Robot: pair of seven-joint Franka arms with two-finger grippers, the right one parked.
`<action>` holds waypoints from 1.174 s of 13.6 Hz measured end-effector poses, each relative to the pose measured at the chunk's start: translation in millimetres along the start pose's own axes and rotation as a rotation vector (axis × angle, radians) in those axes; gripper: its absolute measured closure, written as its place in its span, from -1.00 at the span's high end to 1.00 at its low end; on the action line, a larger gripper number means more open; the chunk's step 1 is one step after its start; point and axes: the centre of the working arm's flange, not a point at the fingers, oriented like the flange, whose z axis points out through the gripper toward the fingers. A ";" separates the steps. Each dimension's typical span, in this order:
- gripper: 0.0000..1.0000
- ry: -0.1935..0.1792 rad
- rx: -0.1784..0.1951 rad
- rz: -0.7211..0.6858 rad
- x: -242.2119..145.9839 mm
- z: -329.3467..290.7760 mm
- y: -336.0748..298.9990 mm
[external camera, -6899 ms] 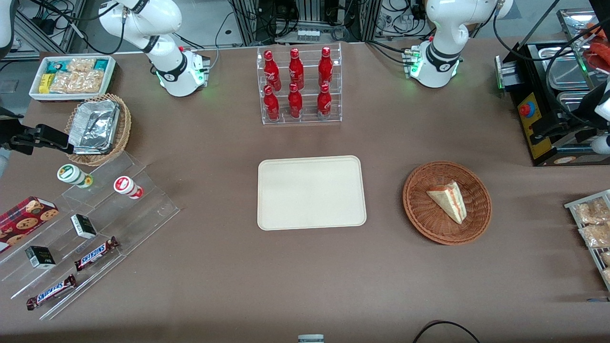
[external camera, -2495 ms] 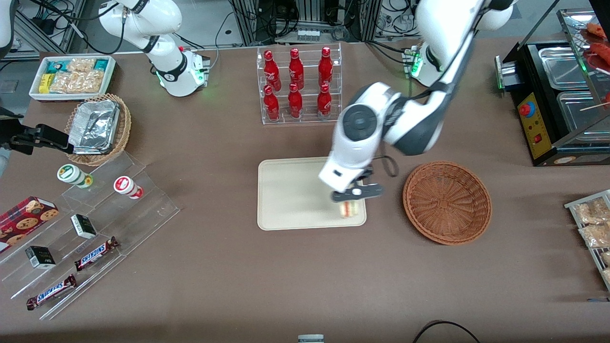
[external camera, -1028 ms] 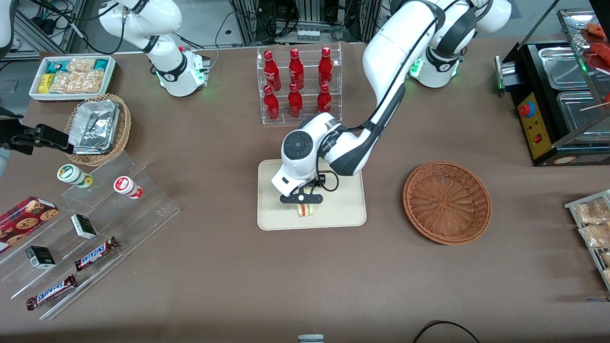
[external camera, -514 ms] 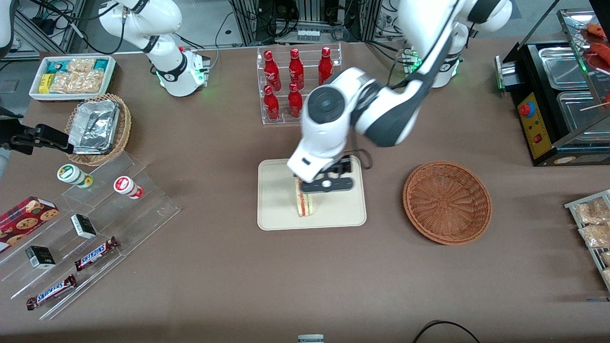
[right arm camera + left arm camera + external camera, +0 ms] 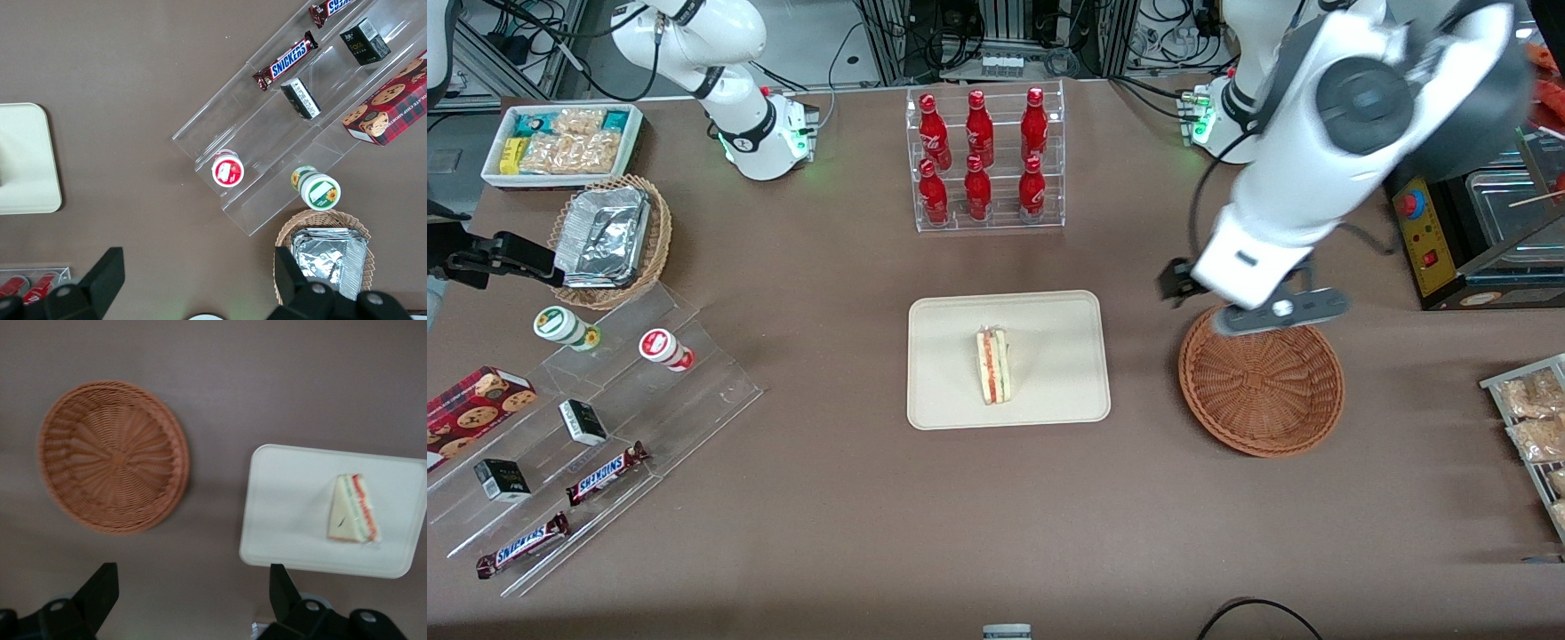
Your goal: Place sandwich from basket to tray
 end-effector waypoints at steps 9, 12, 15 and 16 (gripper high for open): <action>1.00 0.019 0.002 0.079 -24.8 -60.5 -167.4; 1.00 0.028 0.003 0.080 -34.2 -64.8 -169.2; 1.00 0.030 0.002 0.079 -32.8 -64.5 -169.6; 1.00 0.031 0.001 0.079 -31.0 -64.3 -169.4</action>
